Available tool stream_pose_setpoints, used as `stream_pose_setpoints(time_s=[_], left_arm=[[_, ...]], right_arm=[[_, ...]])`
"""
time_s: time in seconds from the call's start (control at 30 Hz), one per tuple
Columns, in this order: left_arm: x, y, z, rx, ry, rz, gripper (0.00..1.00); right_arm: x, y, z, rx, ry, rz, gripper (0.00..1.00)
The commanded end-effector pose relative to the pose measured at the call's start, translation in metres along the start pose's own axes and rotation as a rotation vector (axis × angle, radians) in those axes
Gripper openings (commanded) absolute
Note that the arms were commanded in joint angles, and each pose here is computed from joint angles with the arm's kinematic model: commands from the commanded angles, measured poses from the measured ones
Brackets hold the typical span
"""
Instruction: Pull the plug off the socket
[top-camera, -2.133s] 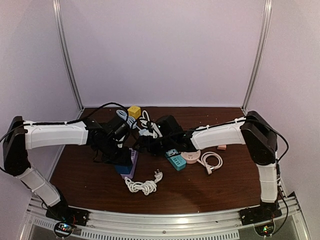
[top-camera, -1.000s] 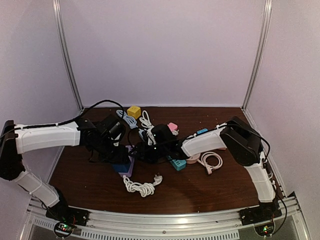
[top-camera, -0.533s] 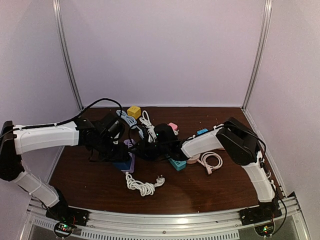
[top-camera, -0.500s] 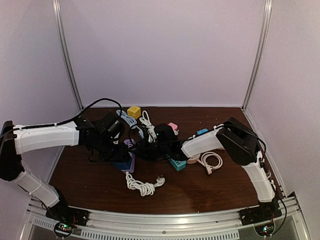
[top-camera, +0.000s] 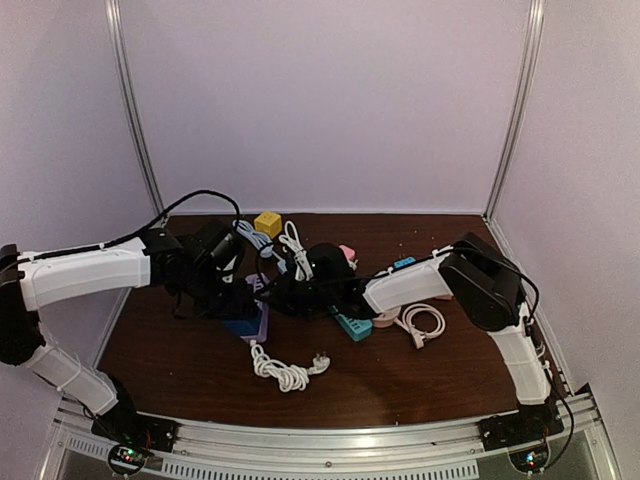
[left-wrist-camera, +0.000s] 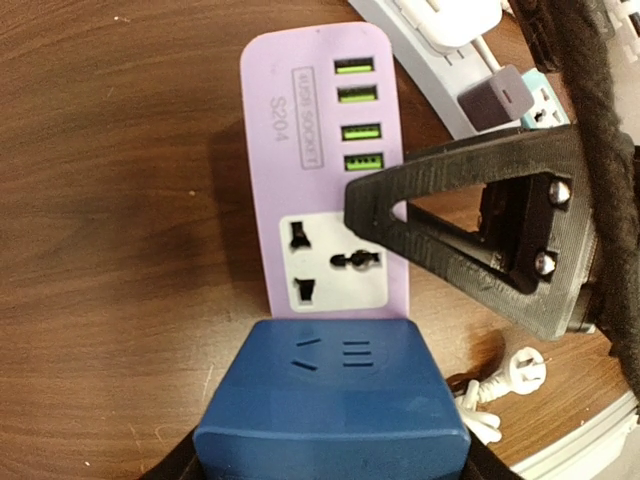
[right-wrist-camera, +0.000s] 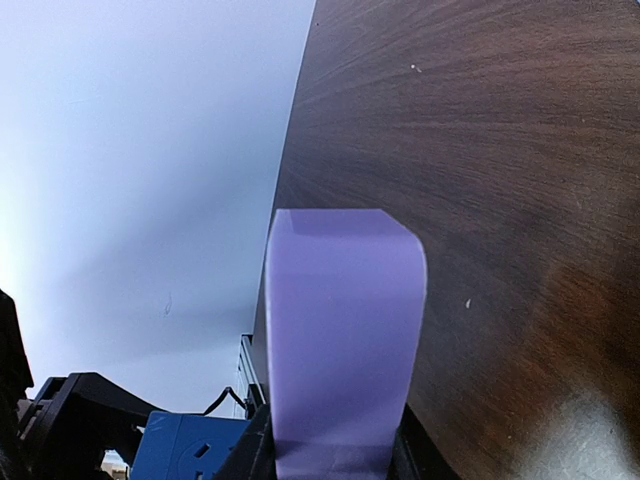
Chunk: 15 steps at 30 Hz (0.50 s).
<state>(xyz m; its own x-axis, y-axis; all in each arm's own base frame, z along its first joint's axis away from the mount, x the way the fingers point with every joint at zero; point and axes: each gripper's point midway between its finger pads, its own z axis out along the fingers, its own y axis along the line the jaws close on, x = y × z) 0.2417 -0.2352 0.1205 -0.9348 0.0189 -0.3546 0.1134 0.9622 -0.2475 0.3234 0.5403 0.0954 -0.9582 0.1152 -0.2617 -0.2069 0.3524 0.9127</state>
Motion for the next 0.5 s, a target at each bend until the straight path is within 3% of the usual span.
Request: stream_pose_setpoints(time_s=[0.0, 0.47], left_arm=[[-0.037, -0.041, -0.059, 0.213, -0.178, 0.039, 0.26], [-0.040, -0.058, -0.081, 0.329, -0.210, 0.049, 0.24]], right_arm=[[0.001, -0.042, -0.005, 0.133, -0.037, -0.011, 0.00], [-0.013, -0.035, -0.020, 0.150, -0.090, -0.033, 0.00]])
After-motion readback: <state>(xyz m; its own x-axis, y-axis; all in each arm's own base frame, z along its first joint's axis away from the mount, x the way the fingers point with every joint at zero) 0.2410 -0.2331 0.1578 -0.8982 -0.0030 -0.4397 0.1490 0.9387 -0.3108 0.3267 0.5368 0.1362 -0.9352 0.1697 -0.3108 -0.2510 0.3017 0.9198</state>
